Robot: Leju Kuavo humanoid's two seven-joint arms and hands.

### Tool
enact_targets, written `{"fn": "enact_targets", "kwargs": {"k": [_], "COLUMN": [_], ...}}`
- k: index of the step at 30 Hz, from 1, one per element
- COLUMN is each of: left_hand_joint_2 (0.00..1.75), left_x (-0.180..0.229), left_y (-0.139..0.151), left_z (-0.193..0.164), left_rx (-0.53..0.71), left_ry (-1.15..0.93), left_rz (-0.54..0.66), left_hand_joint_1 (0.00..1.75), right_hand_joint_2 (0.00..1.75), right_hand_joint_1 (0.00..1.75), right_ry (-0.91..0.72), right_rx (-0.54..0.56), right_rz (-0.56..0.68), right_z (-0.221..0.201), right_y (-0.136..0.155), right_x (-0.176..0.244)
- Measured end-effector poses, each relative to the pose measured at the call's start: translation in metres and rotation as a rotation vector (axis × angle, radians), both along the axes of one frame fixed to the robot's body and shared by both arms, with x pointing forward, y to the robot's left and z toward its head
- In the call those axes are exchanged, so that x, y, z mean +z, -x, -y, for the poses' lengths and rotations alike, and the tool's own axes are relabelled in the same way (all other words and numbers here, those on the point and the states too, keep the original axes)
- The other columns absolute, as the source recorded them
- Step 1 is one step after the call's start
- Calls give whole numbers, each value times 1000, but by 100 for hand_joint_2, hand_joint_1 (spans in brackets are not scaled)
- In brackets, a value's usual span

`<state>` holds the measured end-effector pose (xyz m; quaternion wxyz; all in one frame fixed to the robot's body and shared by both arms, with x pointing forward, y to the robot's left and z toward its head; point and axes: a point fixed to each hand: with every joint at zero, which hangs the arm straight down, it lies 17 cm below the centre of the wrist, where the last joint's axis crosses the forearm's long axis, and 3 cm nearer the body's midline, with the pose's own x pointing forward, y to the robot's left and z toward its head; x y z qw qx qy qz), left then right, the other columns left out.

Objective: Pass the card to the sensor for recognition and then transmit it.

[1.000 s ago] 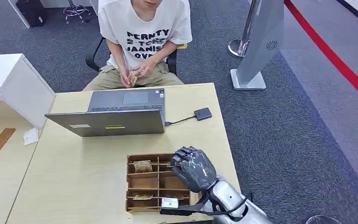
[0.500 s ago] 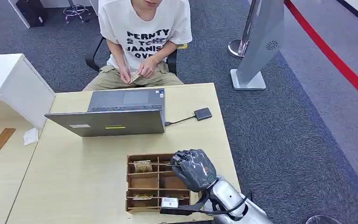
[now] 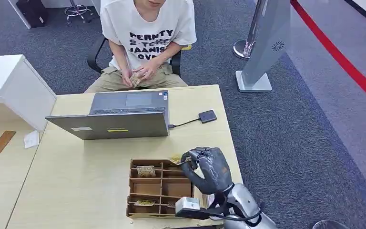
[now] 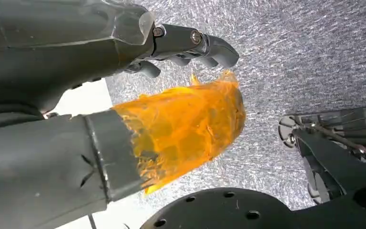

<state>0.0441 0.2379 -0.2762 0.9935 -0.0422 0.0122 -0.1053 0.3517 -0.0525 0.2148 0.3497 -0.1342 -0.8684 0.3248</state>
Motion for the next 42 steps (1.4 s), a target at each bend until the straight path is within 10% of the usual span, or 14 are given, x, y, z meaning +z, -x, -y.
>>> {"fn": "enact_targets", "kwargs": {"k": [14, 42], "left_hand_joint_2": [0, 0], "left_x": [0, 0], "left_y": [-1, -1], "left_z": [0, 0], "left_rx": [13, -85], "left_ry": [-1, 0], "left_rz": [7, 12], "left_hand_joint_1": [0, 0], "right_hand_joint_2": [175, 175], "right_hand_joint_1": [175, 175], "right_ry": [-480, -373], "right_rx": [84, 72], "right_rz": [27, 69], "right_z": [71, 54], "right_y": [23, -18], "right_x": [97, 131]}}
